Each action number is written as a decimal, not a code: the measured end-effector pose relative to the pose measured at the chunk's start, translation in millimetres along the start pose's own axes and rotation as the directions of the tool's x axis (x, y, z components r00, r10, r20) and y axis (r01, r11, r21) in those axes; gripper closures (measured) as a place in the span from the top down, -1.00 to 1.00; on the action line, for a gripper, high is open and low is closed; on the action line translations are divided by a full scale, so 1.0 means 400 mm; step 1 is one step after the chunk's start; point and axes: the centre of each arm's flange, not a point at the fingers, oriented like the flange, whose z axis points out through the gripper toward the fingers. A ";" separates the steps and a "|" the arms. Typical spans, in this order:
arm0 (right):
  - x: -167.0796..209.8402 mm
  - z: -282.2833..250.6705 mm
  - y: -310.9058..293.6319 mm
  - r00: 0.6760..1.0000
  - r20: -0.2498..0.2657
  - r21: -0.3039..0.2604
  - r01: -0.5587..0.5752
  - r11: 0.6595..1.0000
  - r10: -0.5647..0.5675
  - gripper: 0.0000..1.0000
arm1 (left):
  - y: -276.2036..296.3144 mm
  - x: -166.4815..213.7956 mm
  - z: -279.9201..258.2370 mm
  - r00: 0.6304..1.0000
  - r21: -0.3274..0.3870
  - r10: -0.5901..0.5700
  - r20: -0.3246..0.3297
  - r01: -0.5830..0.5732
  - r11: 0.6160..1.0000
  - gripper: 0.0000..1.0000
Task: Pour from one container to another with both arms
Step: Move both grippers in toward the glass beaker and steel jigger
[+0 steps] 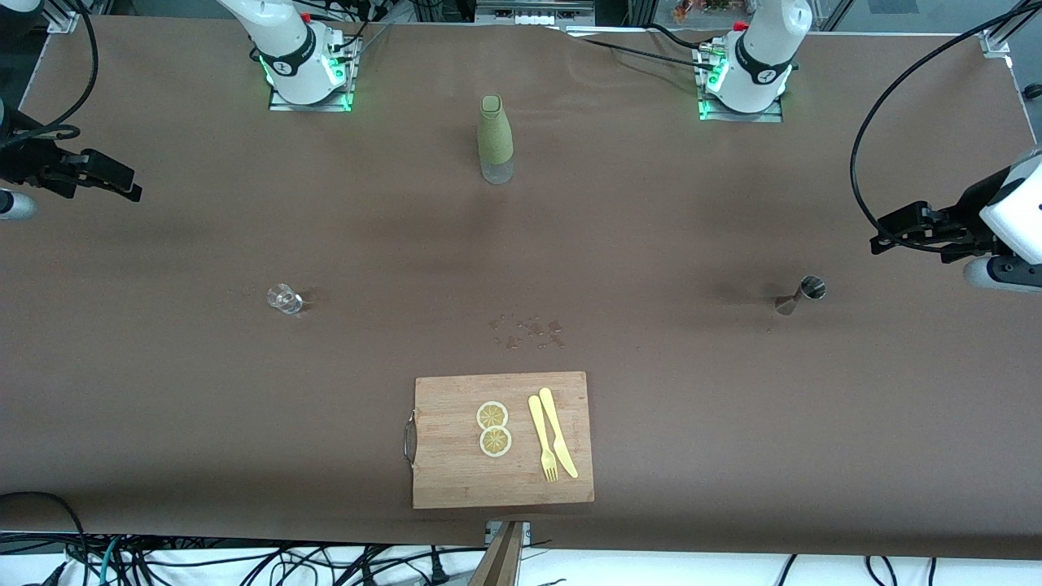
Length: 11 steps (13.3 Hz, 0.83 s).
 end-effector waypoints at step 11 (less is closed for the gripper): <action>0.020 0.093 0.001 0.980 0.112 0.101 0.154 0.983 -0.165 1.00 | -0.229 -0.008 0.044 0.984 -0.035 0.177 0.021 -0.176 0.984 1.00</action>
